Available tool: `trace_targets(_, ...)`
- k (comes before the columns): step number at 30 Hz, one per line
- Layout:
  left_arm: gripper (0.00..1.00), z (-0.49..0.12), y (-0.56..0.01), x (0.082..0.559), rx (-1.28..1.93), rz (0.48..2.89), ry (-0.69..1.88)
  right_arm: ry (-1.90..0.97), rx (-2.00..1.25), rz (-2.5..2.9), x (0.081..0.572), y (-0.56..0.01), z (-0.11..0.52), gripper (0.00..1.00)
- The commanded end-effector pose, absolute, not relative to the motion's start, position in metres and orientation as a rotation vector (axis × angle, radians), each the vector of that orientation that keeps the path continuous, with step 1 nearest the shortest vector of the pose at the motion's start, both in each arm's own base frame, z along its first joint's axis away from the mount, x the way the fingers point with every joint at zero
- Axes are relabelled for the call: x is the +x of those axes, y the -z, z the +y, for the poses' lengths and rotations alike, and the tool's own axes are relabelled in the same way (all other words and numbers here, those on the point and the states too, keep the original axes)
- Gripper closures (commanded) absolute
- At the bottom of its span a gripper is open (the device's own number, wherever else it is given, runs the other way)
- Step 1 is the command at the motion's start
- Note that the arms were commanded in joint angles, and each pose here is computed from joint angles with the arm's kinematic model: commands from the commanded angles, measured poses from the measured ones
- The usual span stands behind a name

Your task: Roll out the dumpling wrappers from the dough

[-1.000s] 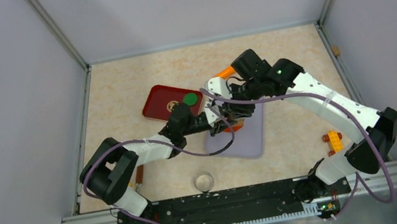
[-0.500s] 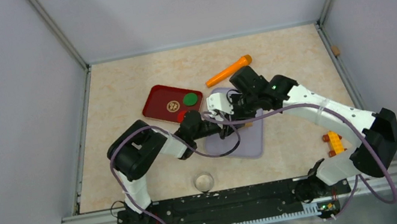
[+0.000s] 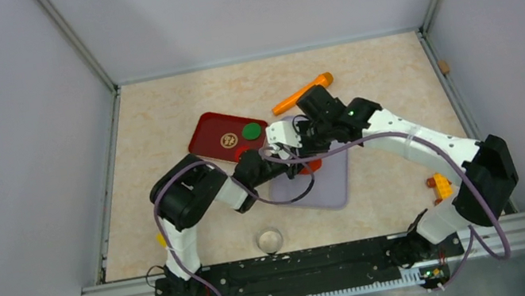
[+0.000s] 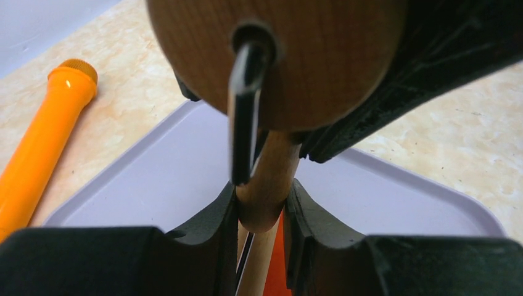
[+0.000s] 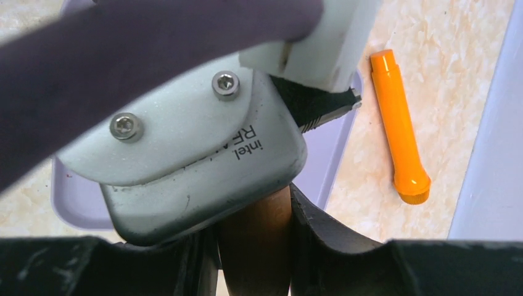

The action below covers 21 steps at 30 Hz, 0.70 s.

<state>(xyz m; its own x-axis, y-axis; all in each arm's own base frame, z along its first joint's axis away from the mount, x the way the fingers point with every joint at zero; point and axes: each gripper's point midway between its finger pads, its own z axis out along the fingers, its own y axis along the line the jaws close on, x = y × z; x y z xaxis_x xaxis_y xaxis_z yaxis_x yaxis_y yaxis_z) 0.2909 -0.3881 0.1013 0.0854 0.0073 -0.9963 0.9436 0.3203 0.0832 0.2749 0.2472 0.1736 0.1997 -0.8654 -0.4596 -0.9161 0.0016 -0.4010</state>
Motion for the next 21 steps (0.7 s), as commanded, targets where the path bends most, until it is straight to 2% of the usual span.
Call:
trace_targets(1, 1.00, -0.378, -0.098, 0.309, 0.853, 1.333, 0.868, -0.307, -1.870, 1.608, 0.254, -0.157, 0.282, 1.00)
trace_targets(8, 1.00, -0.372, -0.057, 0.291, 0.838, 1.431, 0.923, -0.396, -1.912, 1.692, 0.229, -0.123, 0.274, 1.00)
trace_targets(21, 1.00, -0.392, -0.056, 0.226, 0.924, 1.436, 1.124, -0.523, -1.915, 1.768, 0.200, -0.123, 0.267, 1.00)
